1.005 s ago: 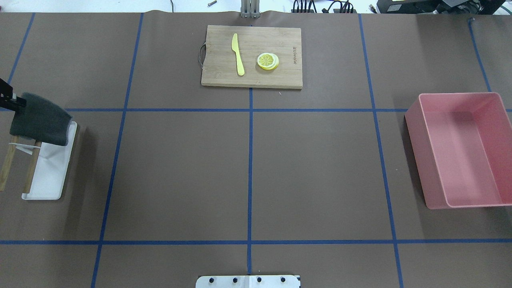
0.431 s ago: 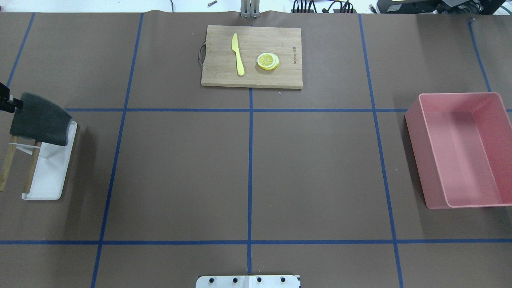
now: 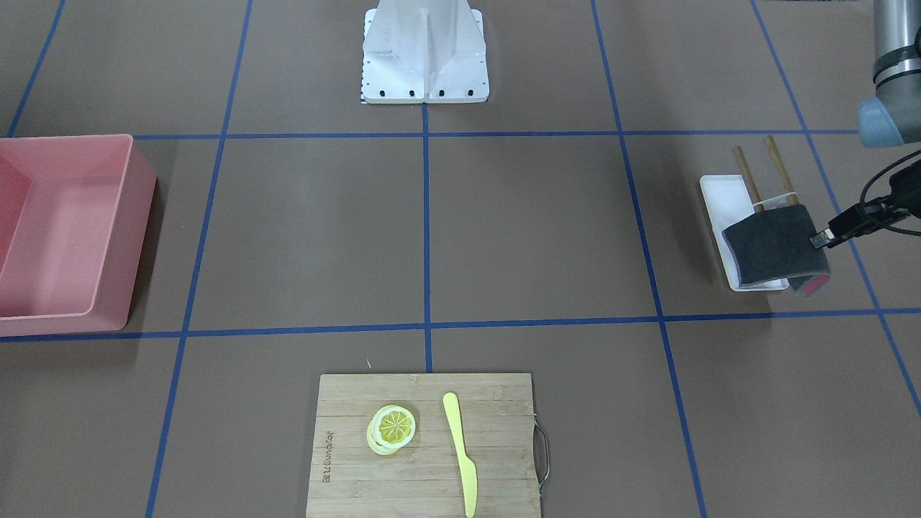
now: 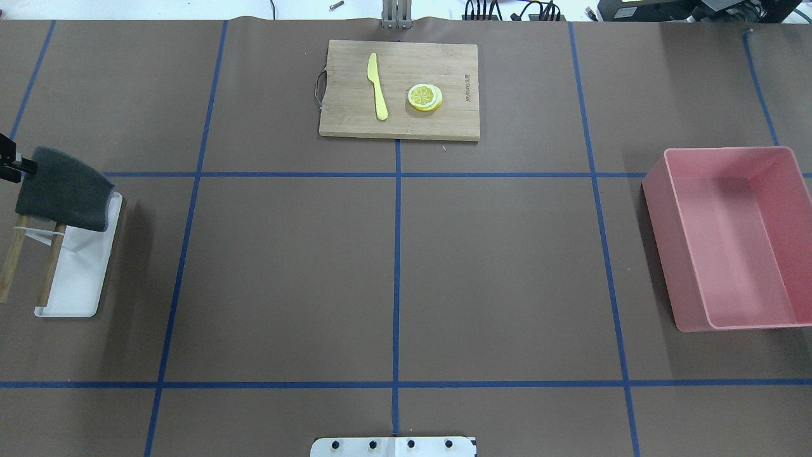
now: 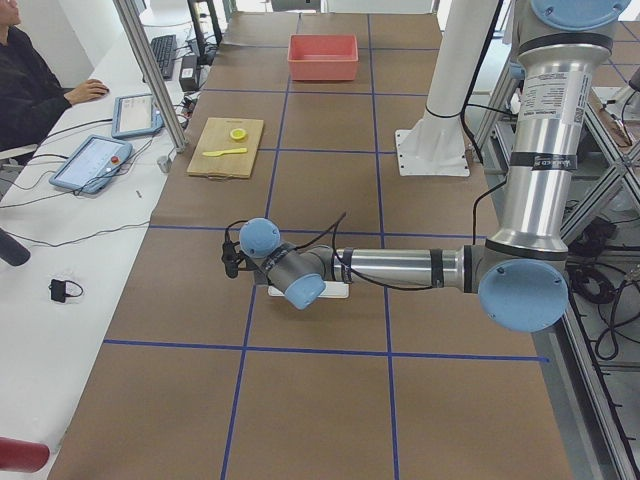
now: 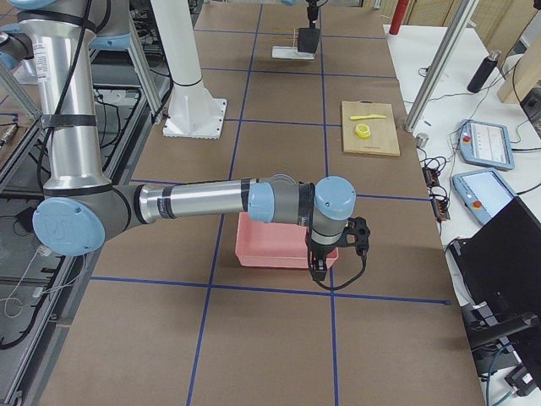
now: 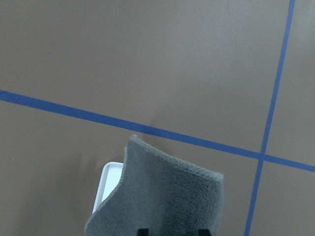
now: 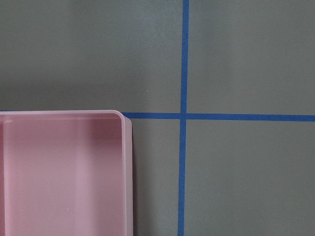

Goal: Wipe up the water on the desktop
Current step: 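Lift the grey cloth up off the white stand with the left gripper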

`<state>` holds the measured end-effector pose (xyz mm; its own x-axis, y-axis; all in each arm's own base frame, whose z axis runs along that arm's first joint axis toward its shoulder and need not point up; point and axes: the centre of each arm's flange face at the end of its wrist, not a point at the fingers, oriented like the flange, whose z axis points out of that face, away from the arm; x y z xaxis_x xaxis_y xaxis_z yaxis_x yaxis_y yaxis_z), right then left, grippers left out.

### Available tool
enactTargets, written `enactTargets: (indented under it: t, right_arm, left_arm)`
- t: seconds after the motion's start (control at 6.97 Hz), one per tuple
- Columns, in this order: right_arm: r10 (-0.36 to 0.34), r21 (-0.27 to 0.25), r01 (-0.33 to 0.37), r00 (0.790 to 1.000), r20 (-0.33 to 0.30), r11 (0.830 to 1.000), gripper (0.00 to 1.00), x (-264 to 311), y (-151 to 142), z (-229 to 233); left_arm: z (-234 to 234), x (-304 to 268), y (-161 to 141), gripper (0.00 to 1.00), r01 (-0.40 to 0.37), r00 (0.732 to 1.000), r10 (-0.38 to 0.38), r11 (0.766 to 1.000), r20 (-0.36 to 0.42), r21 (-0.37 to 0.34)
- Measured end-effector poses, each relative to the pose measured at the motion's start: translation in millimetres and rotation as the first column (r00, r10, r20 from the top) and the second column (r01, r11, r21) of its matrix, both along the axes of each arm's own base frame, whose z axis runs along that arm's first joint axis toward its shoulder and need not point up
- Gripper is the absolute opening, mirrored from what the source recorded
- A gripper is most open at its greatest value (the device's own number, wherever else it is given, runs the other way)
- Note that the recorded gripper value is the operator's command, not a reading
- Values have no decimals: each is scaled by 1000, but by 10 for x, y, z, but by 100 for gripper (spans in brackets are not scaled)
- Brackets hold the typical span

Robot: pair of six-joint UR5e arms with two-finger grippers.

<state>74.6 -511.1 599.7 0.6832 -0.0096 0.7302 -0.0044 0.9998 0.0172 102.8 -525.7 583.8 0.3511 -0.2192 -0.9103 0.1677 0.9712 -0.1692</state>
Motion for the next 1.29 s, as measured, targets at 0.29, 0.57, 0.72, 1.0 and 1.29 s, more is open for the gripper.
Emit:
enactTargets:
  t: [0.29, 0.57, 0.72, 1.0, 1.29]
  right_arm:
    - [0, 0, 0, 1000, 0, 1000, 100, 0, 0, 0]
    - [0, -1, 0, 1000, -1, 1000, 100, 0, 0, 3]
    - [0, 0, 0, 1000, 0, 1000, 100, 0, 0, 2]
    - [-1, 0, 1, 1000, 1, 1000, 100, -4, 0, 3]
    - [-1, -2, 1, 1000, 2, 1000, 100, -5, -4, 5]
  left_arm:
    - [-9, 12, -3, 46, -1, 1000, 1, 1000, 0, 0]
    - [-28, 20, -10, 38, -1, 1000, 1, 1000, -1, 1]
    - [-32, 24, -11, 36, -1, 1000, 1, 1000, -2, 0]
    - [-35, 26, -12, 29, -2, 1000, 2, 1000, -2, 1]
    - [-32, 25, -9, 21, -2, 1000, 2, 1000, -2, 2]
